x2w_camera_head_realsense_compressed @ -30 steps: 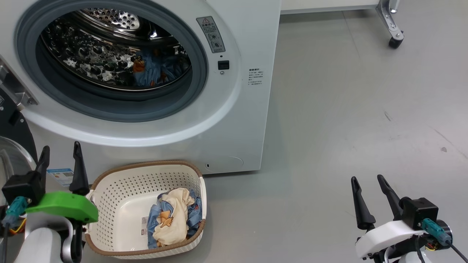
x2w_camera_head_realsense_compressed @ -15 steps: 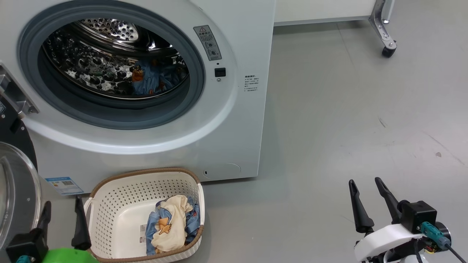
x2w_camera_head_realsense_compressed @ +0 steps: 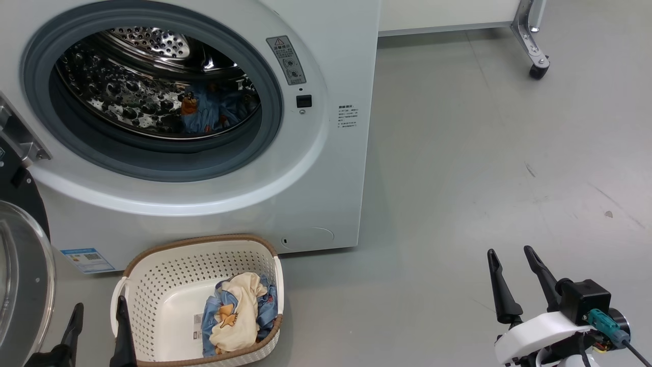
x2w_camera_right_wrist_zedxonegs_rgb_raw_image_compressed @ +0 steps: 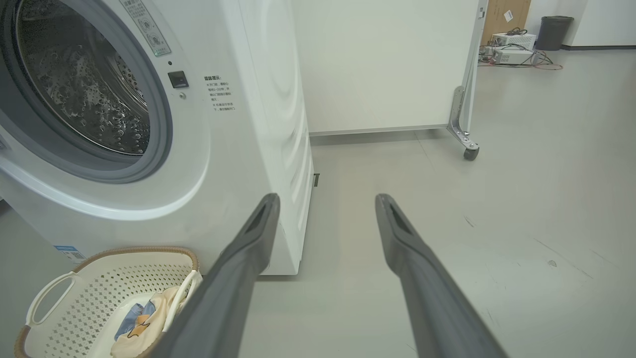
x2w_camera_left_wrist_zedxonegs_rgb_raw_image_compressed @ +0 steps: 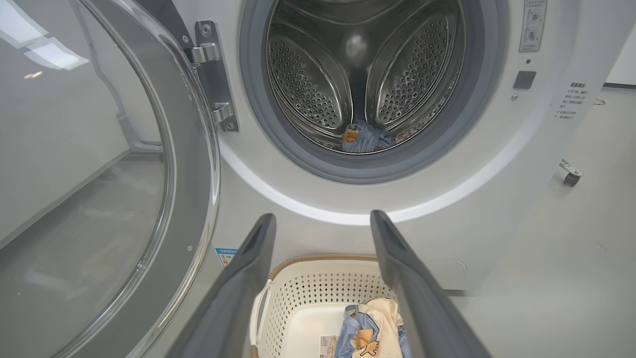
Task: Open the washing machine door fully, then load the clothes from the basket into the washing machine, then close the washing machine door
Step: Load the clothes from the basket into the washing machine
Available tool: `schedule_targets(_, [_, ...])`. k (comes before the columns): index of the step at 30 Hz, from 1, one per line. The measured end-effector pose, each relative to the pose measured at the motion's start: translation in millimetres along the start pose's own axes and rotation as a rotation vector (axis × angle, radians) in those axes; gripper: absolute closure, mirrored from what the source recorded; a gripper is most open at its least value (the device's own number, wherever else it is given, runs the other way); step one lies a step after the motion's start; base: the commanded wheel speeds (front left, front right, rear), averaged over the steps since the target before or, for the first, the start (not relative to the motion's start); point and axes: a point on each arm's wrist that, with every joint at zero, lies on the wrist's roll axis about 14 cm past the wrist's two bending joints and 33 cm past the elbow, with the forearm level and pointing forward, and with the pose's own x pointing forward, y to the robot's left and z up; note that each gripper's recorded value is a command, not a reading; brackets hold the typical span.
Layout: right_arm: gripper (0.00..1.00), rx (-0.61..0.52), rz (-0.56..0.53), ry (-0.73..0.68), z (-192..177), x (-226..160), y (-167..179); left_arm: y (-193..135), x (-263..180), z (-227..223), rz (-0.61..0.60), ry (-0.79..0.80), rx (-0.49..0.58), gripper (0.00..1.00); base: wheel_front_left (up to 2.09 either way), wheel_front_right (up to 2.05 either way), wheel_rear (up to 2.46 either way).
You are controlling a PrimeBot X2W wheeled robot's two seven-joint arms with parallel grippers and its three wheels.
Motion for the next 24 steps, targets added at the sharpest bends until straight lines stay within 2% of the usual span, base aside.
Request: schedule_targets(24, [0.00, 0.002, 0.001, 0.016, -4.6, 2.6, -0.8, -6.9, -1.1, 5.3, -0.012, -0.018, -0.006, 0.00, 0.00, 0.00, 0.00])
